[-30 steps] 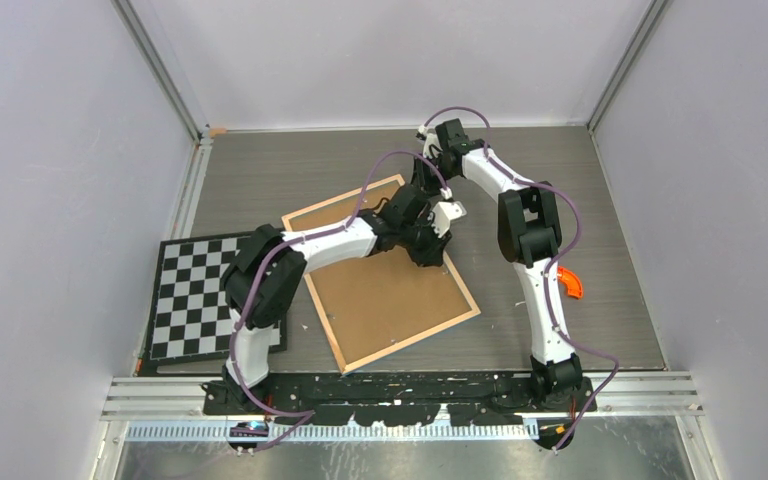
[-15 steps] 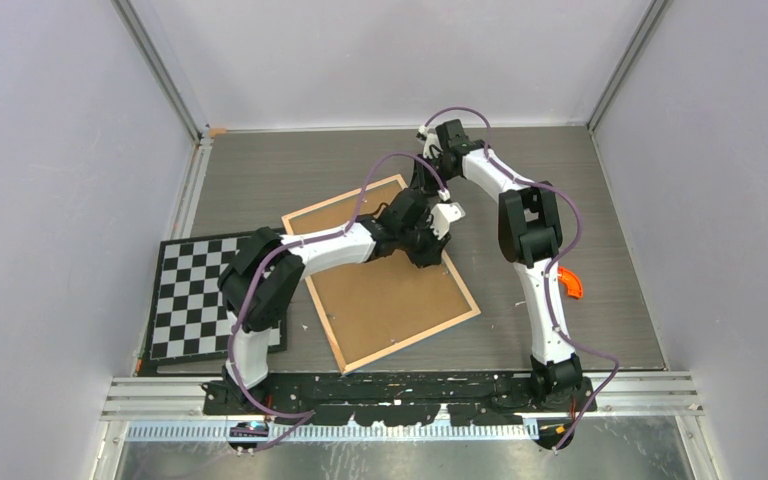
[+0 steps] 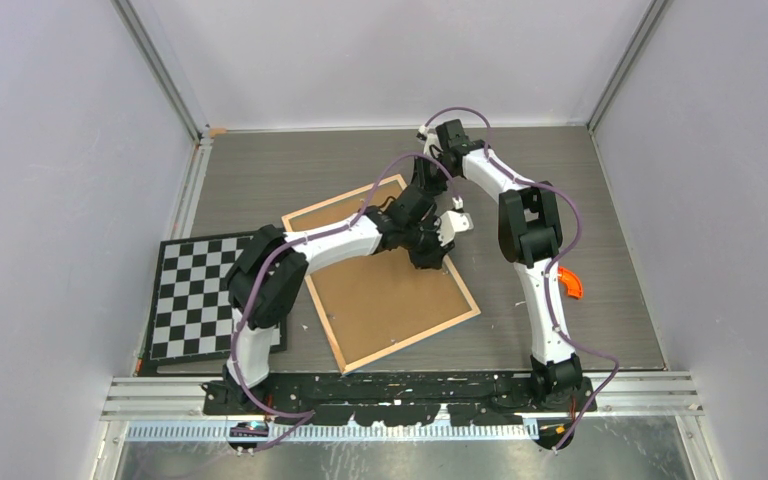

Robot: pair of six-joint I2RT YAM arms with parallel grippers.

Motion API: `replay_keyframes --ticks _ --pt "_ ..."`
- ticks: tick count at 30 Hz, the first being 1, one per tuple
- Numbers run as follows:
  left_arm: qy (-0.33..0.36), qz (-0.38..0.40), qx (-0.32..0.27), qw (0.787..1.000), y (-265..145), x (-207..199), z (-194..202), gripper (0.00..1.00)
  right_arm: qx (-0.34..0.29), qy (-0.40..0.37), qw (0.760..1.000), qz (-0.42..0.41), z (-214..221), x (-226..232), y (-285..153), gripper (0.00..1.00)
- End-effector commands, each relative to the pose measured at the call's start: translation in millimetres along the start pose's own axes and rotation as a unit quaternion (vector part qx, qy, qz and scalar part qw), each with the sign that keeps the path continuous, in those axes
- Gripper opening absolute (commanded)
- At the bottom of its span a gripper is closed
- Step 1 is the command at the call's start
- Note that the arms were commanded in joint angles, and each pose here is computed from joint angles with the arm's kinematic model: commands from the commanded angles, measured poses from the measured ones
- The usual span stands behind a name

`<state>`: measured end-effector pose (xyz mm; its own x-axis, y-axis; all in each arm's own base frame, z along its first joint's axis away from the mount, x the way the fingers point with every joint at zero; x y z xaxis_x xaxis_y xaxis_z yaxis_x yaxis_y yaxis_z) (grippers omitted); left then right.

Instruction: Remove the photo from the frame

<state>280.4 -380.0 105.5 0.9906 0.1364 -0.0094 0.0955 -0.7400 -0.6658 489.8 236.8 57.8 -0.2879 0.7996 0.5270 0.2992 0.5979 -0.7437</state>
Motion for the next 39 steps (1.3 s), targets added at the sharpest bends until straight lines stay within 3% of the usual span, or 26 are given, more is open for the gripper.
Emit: replay_keyframes --ticks 1,17,26,39 --pt "0.022 0.087 0.035 0.995 4 -22 9 0.00 0.070 0.051 0.996 0.016 38 -6 3 0.01" --pt "0.024 0.099 0.025 0.994 13 -36 18 0.00 0.073 0.054 0.996 0.018 42 -7 3 0.01" --pt "0.066 0.117 0.070 0.988 8 -37 33 0.00 0.071 0.051 0.996 0.021 41 -8 2 0.01" --pt "0.118 0.206 0.111 0.965 3 -61 46 0.00 0.072 0.044 0.996 0.022 41 -9 2 0.00"
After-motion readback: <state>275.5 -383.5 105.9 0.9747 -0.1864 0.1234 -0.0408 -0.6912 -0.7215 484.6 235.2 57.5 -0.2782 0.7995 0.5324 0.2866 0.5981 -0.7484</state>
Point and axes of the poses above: each gripper's point midway between its finger pads, its own y axis out along the fingers, its own x axis along the line the jaws close on, z = x × y, the point moved 4 cm from there along -y, back along the fingers, and after that the axes turned 4 degrees about y, right-handed, at the moved point
